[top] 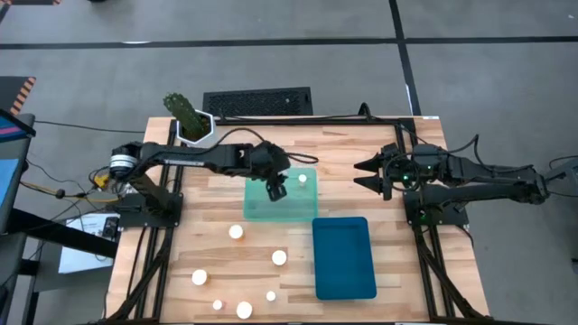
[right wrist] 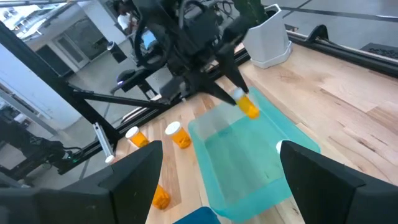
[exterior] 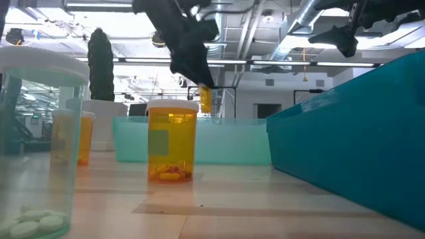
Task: Pick and place medicine bottles into bin by pill shape (circle, oval)
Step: Put the small orange pill bottle into the light blue bin
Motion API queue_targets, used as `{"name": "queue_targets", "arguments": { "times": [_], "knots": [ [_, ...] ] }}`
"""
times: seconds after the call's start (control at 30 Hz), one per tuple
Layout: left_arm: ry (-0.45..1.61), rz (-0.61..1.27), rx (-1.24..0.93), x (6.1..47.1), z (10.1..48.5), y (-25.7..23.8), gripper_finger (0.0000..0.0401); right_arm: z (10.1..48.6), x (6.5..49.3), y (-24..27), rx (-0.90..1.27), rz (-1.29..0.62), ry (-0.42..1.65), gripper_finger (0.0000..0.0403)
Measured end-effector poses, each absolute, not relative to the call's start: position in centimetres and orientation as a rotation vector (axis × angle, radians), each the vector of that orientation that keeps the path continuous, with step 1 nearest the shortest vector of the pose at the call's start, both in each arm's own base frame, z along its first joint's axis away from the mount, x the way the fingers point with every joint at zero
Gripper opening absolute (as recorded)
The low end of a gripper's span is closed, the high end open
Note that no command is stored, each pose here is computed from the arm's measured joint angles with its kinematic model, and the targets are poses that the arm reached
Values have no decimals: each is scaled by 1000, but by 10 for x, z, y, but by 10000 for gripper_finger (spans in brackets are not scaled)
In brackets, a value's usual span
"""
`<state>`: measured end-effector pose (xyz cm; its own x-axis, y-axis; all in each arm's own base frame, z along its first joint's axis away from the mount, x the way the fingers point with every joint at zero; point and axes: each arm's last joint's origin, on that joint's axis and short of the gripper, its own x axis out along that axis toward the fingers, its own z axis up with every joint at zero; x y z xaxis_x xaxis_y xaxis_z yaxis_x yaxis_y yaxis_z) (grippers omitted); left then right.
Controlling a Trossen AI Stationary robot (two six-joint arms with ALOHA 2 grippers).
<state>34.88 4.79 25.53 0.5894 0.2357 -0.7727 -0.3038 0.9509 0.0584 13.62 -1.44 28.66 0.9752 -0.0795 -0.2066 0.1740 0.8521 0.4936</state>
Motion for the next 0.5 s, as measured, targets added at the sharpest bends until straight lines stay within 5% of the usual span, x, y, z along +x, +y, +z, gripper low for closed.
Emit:
{"name": "queue_targets", "arguments": {
  "times": [0.5],
  "knots": [
    [937, 307, 13, 375, 210, 56, 114, 286, 136, -14, 535, -134, 184, 333]
  ]
}}
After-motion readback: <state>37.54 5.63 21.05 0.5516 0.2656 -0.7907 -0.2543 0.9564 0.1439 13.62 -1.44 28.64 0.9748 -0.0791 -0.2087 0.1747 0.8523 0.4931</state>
